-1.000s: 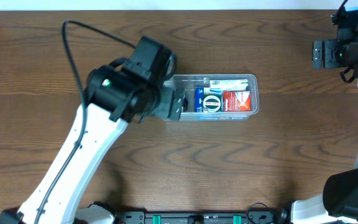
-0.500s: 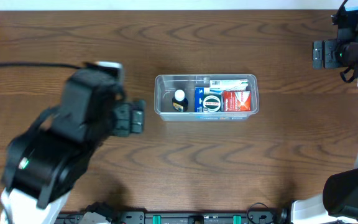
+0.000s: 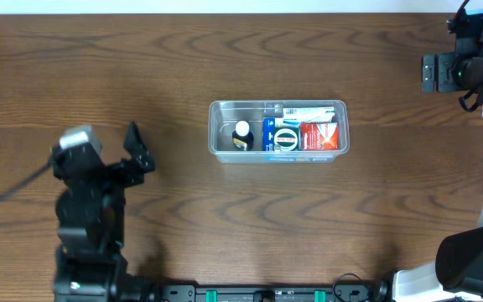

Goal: Pack container

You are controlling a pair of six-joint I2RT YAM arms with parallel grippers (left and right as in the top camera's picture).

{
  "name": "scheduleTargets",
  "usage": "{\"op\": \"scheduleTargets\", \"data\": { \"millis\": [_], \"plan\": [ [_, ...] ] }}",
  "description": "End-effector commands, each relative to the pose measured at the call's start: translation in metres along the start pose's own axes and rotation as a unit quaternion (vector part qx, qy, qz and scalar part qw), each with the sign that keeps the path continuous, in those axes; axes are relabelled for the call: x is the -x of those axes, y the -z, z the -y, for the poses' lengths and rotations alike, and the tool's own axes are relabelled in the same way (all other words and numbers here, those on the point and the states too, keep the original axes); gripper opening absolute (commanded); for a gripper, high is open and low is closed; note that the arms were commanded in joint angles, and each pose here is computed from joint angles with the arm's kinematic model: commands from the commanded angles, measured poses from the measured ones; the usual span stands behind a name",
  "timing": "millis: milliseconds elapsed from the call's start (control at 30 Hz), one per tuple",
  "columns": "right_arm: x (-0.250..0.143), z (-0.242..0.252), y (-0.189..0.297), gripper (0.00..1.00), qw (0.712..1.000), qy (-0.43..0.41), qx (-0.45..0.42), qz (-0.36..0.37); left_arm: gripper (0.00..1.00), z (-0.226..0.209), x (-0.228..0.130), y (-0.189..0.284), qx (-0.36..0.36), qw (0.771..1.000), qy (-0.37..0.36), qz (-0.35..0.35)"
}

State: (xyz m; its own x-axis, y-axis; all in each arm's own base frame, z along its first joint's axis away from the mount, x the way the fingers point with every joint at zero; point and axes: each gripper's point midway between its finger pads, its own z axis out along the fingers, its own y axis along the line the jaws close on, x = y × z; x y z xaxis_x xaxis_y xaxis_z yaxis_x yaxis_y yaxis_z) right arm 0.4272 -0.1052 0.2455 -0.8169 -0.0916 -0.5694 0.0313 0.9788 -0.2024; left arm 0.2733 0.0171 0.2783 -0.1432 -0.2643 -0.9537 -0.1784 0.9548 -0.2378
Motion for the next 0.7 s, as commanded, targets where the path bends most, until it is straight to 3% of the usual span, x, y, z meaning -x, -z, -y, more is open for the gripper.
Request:
{"op": "scheduleTargets", "data": {
  "millis": [0,233,667],
  "plan": [
    [0.002,0.001,0.003,0.99,1.000,-0.006,0.000,0.004,0.98,-0.011,-0.030,-0.001,-0.014,0.999,0.013,0.026],
    [0.002,0.001,0.003,0.99,1.000,-0.006,0.000,0.004,0.98,-0.026,-0.071,0.006,-0.026,0.997,0.025,0.067],
    [0.002,0.001,0.003,0.99,1.000,-0.006,0.000,0.004,0.98,-0.040,-0.085,0.011,-0.014,0.995,0.027,0.091]
  ]
}}
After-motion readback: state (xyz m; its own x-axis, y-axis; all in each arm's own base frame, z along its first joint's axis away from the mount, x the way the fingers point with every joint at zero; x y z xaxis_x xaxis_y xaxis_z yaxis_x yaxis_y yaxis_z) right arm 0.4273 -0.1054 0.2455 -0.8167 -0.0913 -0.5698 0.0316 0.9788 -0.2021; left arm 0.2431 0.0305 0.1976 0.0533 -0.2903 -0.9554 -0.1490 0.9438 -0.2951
